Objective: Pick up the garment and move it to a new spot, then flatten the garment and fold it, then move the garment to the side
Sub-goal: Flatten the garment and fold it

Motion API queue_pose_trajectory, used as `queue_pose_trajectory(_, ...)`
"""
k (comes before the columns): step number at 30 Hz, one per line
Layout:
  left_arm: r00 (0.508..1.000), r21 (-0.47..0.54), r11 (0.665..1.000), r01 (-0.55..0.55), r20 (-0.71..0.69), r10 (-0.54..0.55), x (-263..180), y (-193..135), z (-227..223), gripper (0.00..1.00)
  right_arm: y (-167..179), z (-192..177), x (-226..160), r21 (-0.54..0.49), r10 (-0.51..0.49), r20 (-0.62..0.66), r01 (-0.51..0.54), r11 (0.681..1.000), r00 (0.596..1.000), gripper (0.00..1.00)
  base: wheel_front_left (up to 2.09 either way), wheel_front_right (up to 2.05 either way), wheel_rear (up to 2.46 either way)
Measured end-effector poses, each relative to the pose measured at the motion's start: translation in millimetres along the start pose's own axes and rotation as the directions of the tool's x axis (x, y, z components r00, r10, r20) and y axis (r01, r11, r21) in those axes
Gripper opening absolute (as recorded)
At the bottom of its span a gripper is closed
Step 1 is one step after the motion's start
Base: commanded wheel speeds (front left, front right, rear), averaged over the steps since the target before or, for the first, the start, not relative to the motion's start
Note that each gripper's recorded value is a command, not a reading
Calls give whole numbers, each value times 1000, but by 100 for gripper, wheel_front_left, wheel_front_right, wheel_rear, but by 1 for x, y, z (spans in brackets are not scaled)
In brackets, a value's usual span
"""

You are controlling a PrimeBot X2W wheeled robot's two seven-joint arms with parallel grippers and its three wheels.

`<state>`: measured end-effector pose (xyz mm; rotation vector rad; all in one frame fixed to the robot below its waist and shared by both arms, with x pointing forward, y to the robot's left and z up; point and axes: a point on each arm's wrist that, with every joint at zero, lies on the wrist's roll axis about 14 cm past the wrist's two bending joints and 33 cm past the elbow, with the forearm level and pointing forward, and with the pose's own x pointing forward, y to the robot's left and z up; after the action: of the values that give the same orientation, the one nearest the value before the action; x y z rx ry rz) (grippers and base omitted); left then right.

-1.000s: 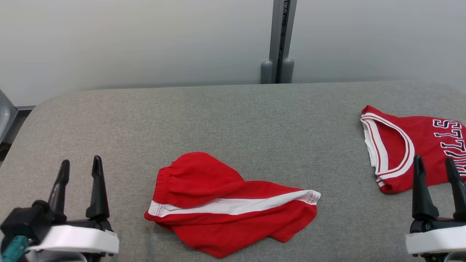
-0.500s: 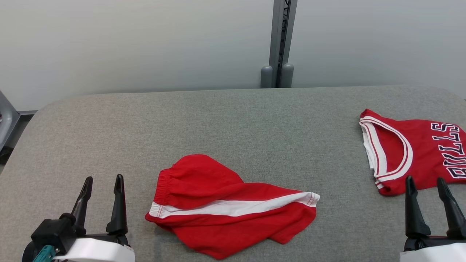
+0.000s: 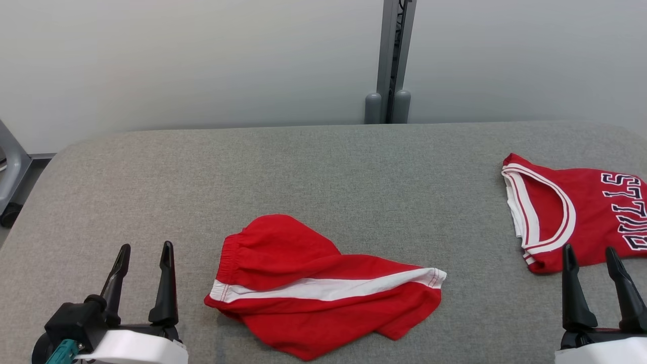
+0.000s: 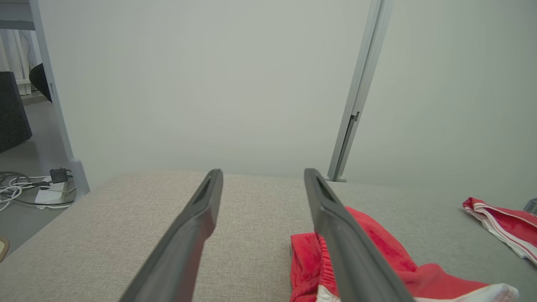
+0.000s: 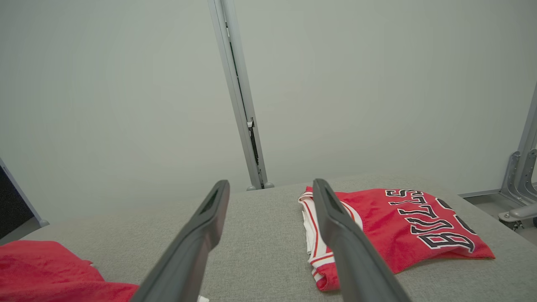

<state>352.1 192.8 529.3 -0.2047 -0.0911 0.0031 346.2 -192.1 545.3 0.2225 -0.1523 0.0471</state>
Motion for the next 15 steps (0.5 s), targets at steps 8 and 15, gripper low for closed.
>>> queue_pose_trajectory(8, 1000, 22, 1000, 16, -22, -15, 2, 1, 3, 100, 11, -20, 2, 30, 32, -90, -30, 999, 995, 100, 0, 0, 0)
queue_pose_trajectory(15, 961, 28, 994, 102, -261, -91, 2, -5, -24, 100, 31, -83, 5, 94, 121, -405, -90, 991, 906, 100, 0, 0, 0)
